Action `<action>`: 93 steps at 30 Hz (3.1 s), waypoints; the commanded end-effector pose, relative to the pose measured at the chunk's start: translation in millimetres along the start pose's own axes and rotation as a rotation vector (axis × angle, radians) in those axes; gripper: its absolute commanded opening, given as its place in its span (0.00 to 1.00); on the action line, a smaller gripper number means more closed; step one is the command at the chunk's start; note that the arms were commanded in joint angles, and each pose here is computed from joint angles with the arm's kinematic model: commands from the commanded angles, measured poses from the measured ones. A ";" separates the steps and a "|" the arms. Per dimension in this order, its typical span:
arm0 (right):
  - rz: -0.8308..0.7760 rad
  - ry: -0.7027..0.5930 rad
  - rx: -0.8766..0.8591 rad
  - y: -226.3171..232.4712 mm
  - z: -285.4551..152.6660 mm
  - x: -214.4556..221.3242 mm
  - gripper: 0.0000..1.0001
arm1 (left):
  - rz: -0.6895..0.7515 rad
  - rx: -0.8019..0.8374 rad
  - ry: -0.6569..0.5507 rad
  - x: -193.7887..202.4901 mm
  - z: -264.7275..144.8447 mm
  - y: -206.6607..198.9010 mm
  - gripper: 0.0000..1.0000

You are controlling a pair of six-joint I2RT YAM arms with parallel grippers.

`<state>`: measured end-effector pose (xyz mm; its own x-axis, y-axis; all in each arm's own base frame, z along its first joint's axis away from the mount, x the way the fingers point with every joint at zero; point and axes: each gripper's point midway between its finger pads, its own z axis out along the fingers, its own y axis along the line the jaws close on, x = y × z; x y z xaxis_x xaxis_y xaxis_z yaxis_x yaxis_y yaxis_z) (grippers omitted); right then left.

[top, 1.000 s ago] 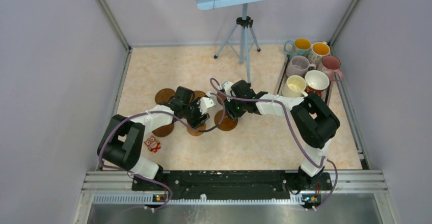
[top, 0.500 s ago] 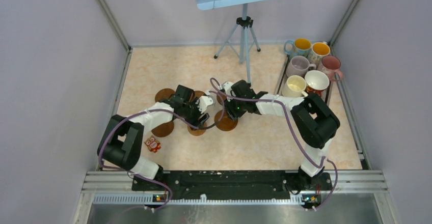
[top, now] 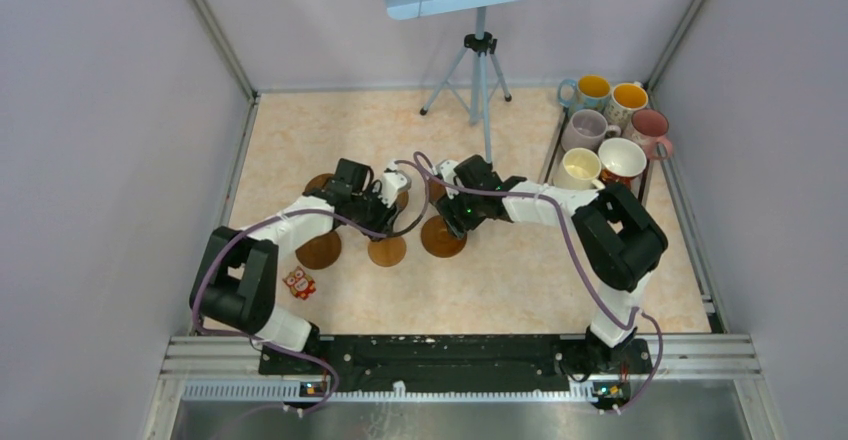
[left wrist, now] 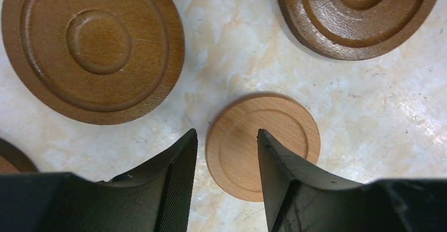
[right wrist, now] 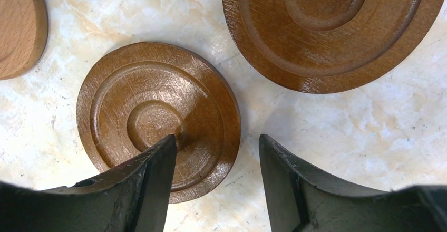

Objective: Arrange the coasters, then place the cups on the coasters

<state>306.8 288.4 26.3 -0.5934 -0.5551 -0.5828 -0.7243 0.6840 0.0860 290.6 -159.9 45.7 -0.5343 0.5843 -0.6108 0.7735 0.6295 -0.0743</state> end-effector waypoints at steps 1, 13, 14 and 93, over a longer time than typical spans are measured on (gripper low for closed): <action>0.009 -0.050 -0.004 -0.2 -19.2 -23.0 0.60 | -0.054 -0.065 -0.053 -15.1 0.6 20.7 0.51; 0.033 -0.112 0.053 -30.7 -59.3 -35.5 0.59 | -0.123 -0.090 -0.038 -10.5 15.1 42.0 0.46; 0.043 -0.110 0.060 -35.7 -62.0 -32.0 0.57 | -0.124 -0.094 -0.038 -10.5 16.2 43.2 0.46; 0.283 -0.035 0.384 -206.2 -91.4 23.2 0.58 | 0.033 -0.063 -0.124 -46.0 -63.1 17.6 0.99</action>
<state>386.1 92.0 60.2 -0.7581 -0.3233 -0.5663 -0.3794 0.9250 -0.0201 300.2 -143.3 101.1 -0.4773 0.5679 -0.6706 0.7830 0.6212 -0.0313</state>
